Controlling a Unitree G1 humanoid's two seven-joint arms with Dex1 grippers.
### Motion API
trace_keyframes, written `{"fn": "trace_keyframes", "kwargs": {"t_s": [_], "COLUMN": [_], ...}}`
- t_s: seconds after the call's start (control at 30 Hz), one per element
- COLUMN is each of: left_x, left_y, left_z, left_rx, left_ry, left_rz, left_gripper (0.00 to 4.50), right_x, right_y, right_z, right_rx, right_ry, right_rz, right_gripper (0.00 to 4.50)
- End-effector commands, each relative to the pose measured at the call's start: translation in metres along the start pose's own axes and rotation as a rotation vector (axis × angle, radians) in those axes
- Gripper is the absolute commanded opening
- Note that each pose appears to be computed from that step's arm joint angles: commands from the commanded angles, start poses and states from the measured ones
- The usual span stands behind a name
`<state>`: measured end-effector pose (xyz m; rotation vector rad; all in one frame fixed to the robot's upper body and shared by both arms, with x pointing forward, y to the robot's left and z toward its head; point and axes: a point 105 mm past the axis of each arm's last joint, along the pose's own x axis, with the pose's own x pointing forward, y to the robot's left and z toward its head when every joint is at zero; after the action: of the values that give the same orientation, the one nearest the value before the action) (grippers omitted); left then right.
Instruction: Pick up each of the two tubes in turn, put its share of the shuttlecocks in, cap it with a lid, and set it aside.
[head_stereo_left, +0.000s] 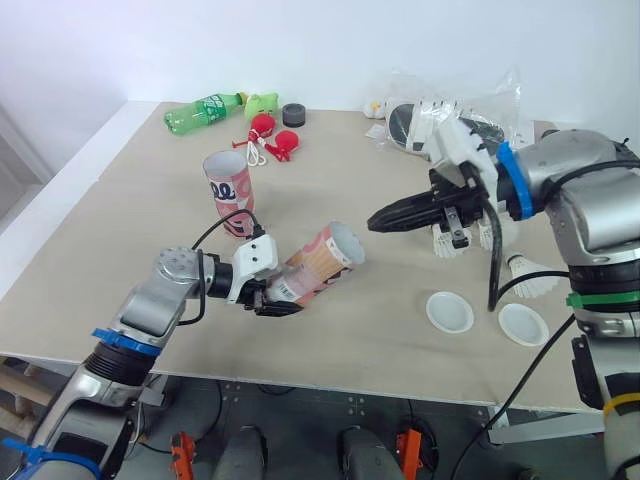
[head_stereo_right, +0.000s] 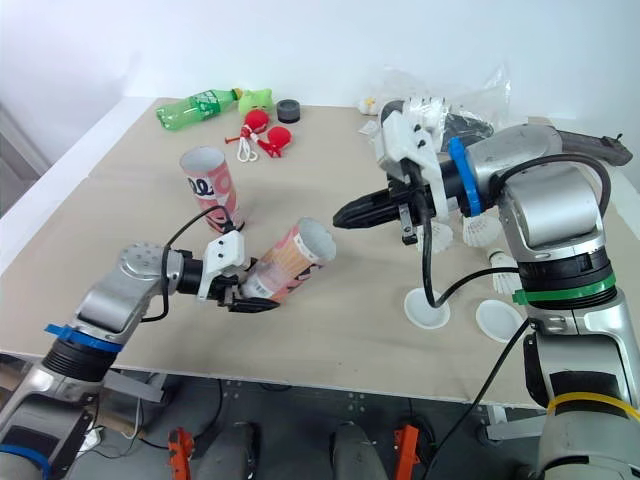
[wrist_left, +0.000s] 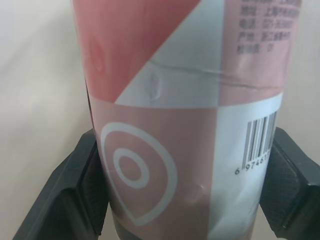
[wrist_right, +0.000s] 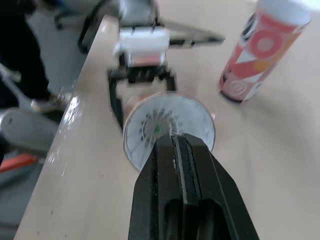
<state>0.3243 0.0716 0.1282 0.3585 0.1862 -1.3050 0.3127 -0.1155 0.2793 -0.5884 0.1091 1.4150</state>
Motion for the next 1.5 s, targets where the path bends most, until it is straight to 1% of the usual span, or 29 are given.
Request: {"fn": "trace_keyframes", "kwargs": {"t_s": [0.03,0.13,0.17,0.23,0.33,0.43,0.5,0.67,0.87,1.0,1.07,1.1,1.3,1.5], "left_x": [0.005,0.011,0.013,0.022,0.034,0.041,0.045,0.047,0.041,0.037,0.035,0.035,0.034,0.032], "left_y": [0.013,0.017,0.017,0.016,0.007,-0.002,-0.008,-0.013,-0.015,-0.015,-0.015,-0.015,-0.016,-0.014], "left_z": [0.03,0.044,0.044,0.036,0.025,0.011,-0.002,-0.025,-0.041,-0.044,-0.046,-0.047,-0.047,-0.035], "left_rx": [-0.047,-0.073,-0.079,-0.067,-0.058,-0.059,-0.062,-0.09,-0.12,-0.126,-0.126,-0.127,-0.126,-0.138], "left_ry": [-0.256,-0.44,-0.472,-0.51,-0.54,-0.532,-0.494,-0.392,-0.323,-0.313,-0.308,-0.307,-0.308,-0.352], "left_rz": [0.084,0.137,0.157,0.205,0.224,0.224,0.208,0.17,0.135,0.132,0.134,0.134,0.135,0.118], "left_gripper": [3.54,3.54,3.54,3.54,3.54,3.54,3.54,3.54,3.54,3.54,4.22,4.43,4.43,4.43], "right_x": [-0.012,-0.012,-0.011,-0.011,-0.014,-0.021,-0.028,-0.034,-0.037,-0.037,-0.036,-0.037,-0.038,-0.038], "right_y": [-0.004,-0.002,-0.001,0.002,0.006,0.01,0.012,0.011,0.008,0.009,0.009,0.009,0.009,0.009], "right_z": [0.008,0.006,0.006,0.005,0.002,-0.002,-0.001,-0.003,-0.002,-0.002,-0.002,-0.002,0.0,-0.001], "right_rx": [-0.027,-0.02,-0.018,-0.01,0.014,0.038,0.051,0.052,0.045,0.042,0.042,0.041,0.038,0.038], "right_ry": [-0.031,-0.033,-0.037,-0.045,-0.047,-0.041,-0.045,-0.028,-0.021,-0.018,-0.017,-0.016,-0.013,-0.011], "right_rz": [-0.058,-0.065,-0.067,-0.07,-0.085,-0.107,-0.128,-0.161,-0.183,-0.182,-0.182,-0.182,-0.183,-0.184], "right_gripper": [0.08,0.08,0.08,0.08,0.08,0.08,0.08,0.08,0.08,0.08,0.0,0.0,0.0,0.0]}}
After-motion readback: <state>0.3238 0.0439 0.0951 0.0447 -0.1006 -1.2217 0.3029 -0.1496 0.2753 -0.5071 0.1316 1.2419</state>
